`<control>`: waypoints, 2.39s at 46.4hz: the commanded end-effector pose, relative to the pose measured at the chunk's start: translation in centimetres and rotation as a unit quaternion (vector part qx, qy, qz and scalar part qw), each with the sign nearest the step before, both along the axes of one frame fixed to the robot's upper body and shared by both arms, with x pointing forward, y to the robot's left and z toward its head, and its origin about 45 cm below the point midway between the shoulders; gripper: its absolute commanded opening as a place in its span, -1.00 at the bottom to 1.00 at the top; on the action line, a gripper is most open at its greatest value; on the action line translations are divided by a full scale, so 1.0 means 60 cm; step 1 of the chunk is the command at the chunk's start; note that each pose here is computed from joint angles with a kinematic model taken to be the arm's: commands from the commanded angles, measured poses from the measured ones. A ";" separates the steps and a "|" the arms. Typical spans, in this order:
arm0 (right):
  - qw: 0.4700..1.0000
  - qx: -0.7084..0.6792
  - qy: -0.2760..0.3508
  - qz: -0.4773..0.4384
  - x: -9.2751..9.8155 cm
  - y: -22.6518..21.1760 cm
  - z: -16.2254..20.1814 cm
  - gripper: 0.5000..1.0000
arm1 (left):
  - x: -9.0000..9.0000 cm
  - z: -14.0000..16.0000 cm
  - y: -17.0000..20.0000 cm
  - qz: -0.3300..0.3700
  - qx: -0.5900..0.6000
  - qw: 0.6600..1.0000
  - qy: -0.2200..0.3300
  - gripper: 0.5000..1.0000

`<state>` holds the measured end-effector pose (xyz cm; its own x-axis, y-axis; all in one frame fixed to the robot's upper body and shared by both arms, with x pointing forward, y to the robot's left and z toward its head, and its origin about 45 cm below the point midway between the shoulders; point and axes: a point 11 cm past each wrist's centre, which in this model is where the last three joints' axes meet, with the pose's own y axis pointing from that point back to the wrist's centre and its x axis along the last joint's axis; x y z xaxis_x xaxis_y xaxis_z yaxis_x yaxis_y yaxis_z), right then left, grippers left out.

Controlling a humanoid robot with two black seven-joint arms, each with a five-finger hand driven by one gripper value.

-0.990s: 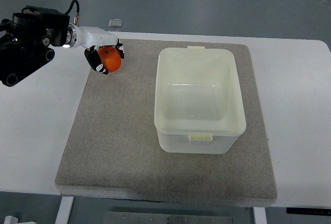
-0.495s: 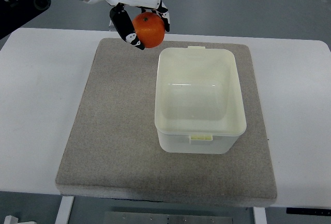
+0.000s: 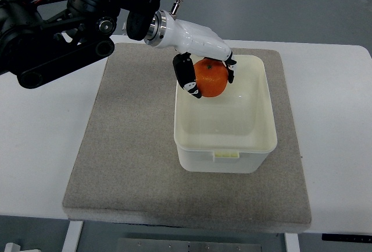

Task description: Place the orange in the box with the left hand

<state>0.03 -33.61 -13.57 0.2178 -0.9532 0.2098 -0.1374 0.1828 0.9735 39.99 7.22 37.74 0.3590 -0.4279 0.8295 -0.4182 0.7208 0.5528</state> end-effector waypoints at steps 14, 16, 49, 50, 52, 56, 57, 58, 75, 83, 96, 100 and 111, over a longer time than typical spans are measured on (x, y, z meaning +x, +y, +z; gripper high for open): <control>1.000 0.000 0.000 0.000 0.000 0.000 0.000 0.78 | 0.004 -0.082 -0.022 0.003 0.027 0.999 0.017 -1.00; 1.000 0.000 0.000 0.000 0.000 0.000 0.000 0.78 | 0.007 -0.082 -0.022 0.006 0.023 1.000 0.015 -1.00; 1.000 0.000 0.000 0.000 0.000 0.000 0.000 0.78 | 0.018 -0.058 -0.003 0.044 -0.064 0.992 0.099 0.84; 1.000 0.000 0.000 0.000 0.000 0.000 0.000 0.78 | 0.020 -0.053 0.001 0.048 -0.074 0.990 0.107 0.85; 1.000 0.000 0.000 0.000 0.000 0.000 0.000 0.78 | 0.026 -0.035 0.010 0.060 -0.104 0.985 0.121 0.85; 1.000 0.000 0.000 0.000 0.000 0.000 0.000 0.78 | 0.038 0.007 0.030 0.082 -0.176 0.970 0.145 0.86; 1.000 0.000 0.000 0.000 0.000 0.000 0.000 0.78 | 0.042 0.012 0.038 0.090 -0.191 0.966 0.151 0.87; 1.000 0.000 0.000 0.000 0.000 0.000 0.000 0.78 | 0.046 0.017 0.047 0.099 -0.204 0.961 0.157 0.88; 1.000 0.000 0.000 0.000 0.000 0.000 0.000 0.78 | 0.122 0.059 0.227 0.252 -0.401 0.846 0.245 0.96; 1.000 0.000 0.000 0.000 0.000 0.000 0.000 0.78 | 0.140 0.001 0.328 0.334 -0.461 0.773 0.282 0.96; 1.000 0.000 0.000 0.000 0.000 0.000 0.000 0.78 | 0.138 -0.092 0.445 0.411 -0.577 0.613 0.351 0.97; 1.000 0.000 0.000 0.000 0.000 0.000 0.000 0.78 | 0.132 -0.113 0.465 0.415 -0.597 0.579 0.369 0.97; 1.000 0.000 0.000 0.000 0.000 0.000 0.000 0.78 | 0.108 -0.162 0.481 0.413 -0.627 0.516 0.412 0.97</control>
